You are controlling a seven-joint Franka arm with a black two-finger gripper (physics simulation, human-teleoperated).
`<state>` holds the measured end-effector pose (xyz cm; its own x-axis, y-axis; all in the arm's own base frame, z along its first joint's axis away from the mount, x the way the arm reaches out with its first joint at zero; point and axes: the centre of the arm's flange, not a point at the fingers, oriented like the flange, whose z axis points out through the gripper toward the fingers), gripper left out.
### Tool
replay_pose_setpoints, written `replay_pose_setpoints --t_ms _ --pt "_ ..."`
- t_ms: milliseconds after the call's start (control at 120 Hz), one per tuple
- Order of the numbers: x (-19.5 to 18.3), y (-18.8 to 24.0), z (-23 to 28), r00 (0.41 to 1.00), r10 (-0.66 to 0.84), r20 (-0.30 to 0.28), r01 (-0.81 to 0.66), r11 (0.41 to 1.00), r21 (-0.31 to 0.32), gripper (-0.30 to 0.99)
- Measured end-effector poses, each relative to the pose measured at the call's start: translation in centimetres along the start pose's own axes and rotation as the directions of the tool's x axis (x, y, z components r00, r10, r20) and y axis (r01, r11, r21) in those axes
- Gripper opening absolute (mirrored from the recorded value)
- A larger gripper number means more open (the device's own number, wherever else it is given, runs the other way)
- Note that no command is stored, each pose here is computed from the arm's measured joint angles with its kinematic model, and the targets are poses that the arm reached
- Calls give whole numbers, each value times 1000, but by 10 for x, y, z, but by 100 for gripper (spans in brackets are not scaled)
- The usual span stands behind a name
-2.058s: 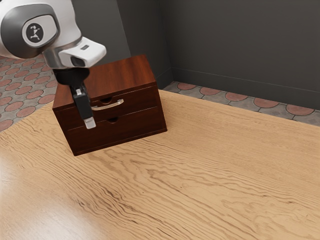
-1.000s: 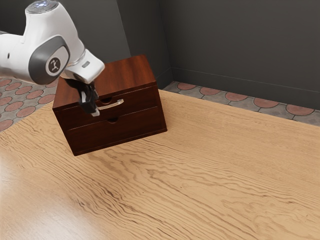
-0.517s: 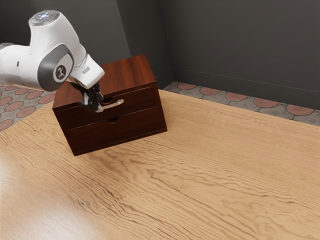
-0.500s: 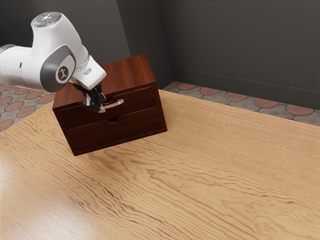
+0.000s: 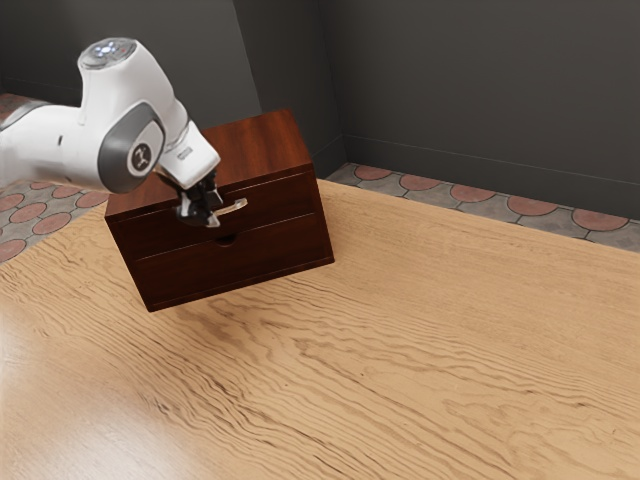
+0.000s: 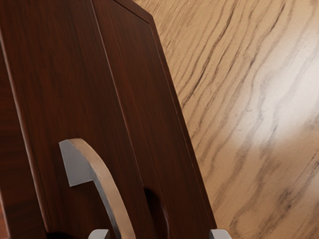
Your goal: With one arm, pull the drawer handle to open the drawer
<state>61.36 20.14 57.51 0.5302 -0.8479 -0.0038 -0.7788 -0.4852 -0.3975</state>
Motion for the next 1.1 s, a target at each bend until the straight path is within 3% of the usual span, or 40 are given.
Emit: replay_pose_setpoints --t_ms 150,433,1100 --pt "-5 -2 5 1000 1 -5 -1 1000 1 17" --pt "1 3 14 1000 20 -16 -20 1000 -8 -5" --pt "20 87 -23 993 86 -75 -89 995 -39 -7"
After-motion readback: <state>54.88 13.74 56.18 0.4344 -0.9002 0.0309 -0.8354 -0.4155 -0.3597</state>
